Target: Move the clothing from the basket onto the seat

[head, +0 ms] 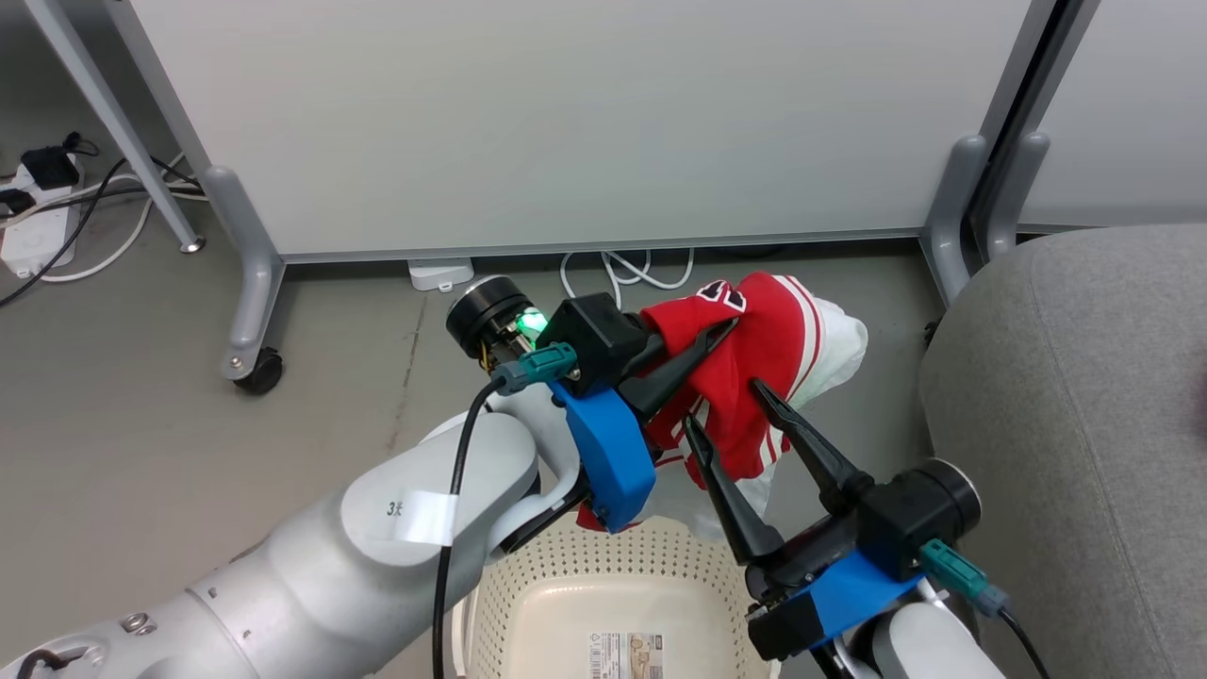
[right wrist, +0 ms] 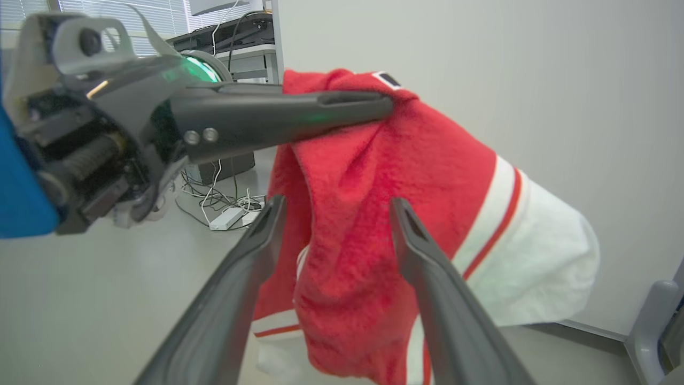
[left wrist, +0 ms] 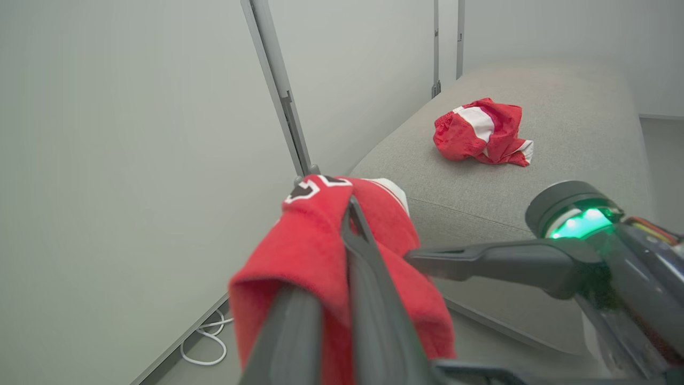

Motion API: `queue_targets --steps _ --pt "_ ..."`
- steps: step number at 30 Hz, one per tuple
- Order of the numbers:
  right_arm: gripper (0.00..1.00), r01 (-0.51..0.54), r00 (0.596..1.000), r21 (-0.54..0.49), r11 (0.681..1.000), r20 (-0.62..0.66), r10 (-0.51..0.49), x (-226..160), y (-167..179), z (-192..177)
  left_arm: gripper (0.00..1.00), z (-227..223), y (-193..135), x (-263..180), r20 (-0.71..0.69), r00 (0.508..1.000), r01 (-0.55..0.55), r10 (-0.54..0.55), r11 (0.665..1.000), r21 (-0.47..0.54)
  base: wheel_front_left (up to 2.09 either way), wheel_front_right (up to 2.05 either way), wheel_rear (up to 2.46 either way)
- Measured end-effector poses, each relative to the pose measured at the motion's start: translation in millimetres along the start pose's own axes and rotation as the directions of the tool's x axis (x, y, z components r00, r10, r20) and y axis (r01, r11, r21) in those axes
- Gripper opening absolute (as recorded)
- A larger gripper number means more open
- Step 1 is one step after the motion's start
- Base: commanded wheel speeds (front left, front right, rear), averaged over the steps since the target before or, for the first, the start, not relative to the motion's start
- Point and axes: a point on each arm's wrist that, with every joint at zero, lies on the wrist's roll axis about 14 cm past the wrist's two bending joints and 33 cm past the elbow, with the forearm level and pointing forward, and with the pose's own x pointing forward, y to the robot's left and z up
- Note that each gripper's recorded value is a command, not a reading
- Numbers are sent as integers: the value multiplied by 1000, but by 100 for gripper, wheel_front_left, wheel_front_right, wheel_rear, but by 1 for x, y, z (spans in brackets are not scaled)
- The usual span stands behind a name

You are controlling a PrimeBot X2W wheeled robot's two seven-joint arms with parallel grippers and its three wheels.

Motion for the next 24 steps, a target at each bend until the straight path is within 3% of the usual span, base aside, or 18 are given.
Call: queue_targets --steps 10,22,23,24 --pt "100 -27 998 -97 995 -67 21 22 -11 -19 0 -1 0 6 5 1000 9 -9 1000 -10 0 0 0" --pt "100 18 998 -81 997 -62 -23 36 -31 -18 0 -1 -3 9 9 1000 17 -17 1000 -23 0 0 0" --pt "95 22 998 -80 997 -63 -27 36 -32 -19 0 -1 -3 10 9 1000 18 -17 1000 -22 0 0 0" --pt "38 25 998 -78 997 -64 -30 36 -33 -19 0 -1 -3 10 10 1000 18 -18 1000 -22 0 0 0"
